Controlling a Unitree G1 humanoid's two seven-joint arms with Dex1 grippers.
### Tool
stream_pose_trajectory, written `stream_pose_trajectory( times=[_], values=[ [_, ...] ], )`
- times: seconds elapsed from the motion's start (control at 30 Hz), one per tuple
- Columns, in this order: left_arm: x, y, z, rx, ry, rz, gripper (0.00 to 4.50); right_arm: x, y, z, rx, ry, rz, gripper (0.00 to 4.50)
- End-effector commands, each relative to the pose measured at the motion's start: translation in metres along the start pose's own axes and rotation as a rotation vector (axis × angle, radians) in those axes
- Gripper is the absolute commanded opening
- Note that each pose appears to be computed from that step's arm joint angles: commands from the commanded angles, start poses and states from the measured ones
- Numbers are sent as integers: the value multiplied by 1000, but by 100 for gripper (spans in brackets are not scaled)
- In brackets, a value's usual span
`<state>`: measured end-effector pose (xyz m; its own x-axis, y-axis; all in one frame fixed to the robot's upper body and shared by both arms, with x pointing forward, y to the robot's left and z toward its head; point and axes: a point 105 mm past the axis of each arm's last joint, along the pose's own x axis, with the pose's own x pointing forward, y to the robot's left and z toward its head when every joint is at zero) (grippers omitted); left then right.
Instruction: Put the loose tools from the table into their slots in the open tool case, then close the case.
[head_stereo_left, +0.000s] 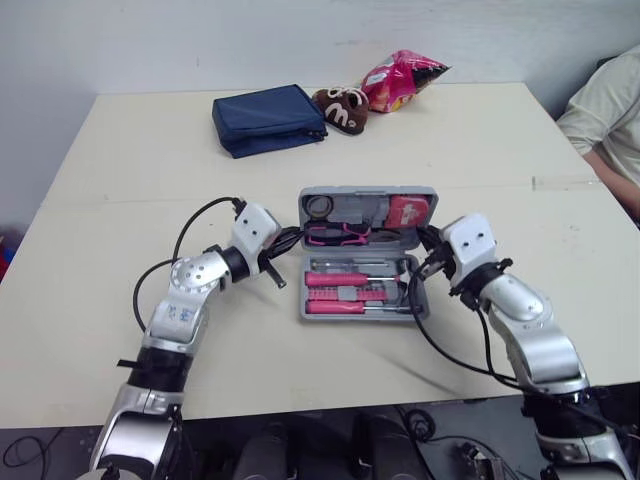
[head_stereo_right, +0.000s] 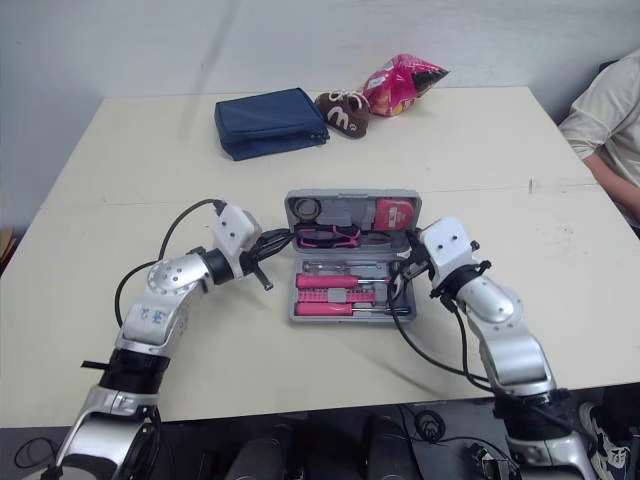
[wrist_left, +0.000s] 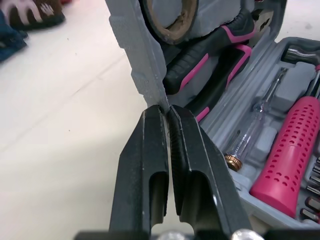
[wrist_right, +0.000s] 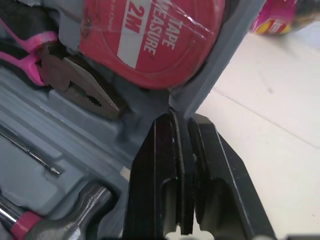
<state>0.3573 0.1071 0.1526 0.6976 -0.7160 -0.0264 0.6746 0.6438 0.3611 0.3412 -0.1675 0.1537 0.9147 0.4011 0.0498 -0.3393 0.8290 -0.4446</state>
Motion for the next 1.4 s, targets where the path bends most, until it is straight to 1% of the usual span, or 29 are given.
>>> stream_pose_trajectory(
  times=[0.03,0.2,0.23,0.3,0.33,0.4,0.43,0.47,0.53,0.57,0.6,0.63,0.7,0.77,0.8,0.83,0.87,0.9,0.93,0.97,1.0,1.03,1.07,1.1,1.13,1.23,1.4],
  values=[
    [-6,-3,15,76,-73,32,0,-10,-1,2,-74,-67,-29,3],
    [-21,-10,1,69,-39,71,0,-29,7,-18,-193,-71,7,3],
    [-25,-11,1,63,-40,79,31,-34,8,-18,-225,-83,17,1],
    [-33,-10,1,60,-34,105,97,-46,9,-14,-264,-117,42,82],
    [-36,-10,0,41,-17,110,138,-51,8,-11,-286,-127,45,115],
    [-49,-13,1,-13,3,109,241,-64,6,0,-319,-139,66,220],
    [-63,-19,4,-65,19,72,283,-75,4,6,-320,-122,99,264],
    [-76,-22,11,-111,23,42,334,-87,6,11,-297,-97,162,317],
    [-90,-29,18,-158,32,4,429,-99,11,16,-259,-64,245,418],
    [-97,-28,20,-190,45,2,446,-105,14,18,-228,-42,289,444],
    [-114,-21,17,-232,103,-13,446,-123,20,13,-101,61,408,444],
    [-126,-17,17,-264,143,-26,446,-138,28,13,1,134,510,444],
    [-138,-11,16,-280,206,-61,446,-152,38,17,120,205,633,444],
    [-134,0,11,-252,237,-66,446,-152,41,12,235,269,641,444],
    [-121,12,7,-235,239,-53,421,-151,48,11,266,286,670,423],
    [-111,19,6,-225,238,-43,392,-150,52,11,282,296,690,394],
    [-105,24,5,-217,238,-40,351,-149,55,12,285,298,704,351],
    [-93,26,4,-218,236,-58,317,-149,65,16,297,290,747,312],
    [-86,26,3,-219,234,-74,269,-148,70,18,307,284,774,263],
    [-69,27,1,-206,234,-104,219,-145,77,18,291,287,797,205],
    [-57,27,-1,-191,237,-126,176,-143,82,17,278,290,809,159],
    [-42,29,-5,-170,253,-137,135,-139,84,14,253,297,810,112],
    [-28,30,-5,-147,249,-155,80,-134,86,11,229,298,804,52],
    [-17,30,-6,-141,248,-171,38,-128,86,8,217,306,789,3],
    [-2,28,-6,-125,247,-197,3,-122,85,3,198,311,774,0],
    [29,24,-8,-96,242,-260,3,-107,82,-6,158,323,728,0],
    [55,9,-5,-79,220,-390,3,-91,72,-12,132,318,657,0]
  ],
)
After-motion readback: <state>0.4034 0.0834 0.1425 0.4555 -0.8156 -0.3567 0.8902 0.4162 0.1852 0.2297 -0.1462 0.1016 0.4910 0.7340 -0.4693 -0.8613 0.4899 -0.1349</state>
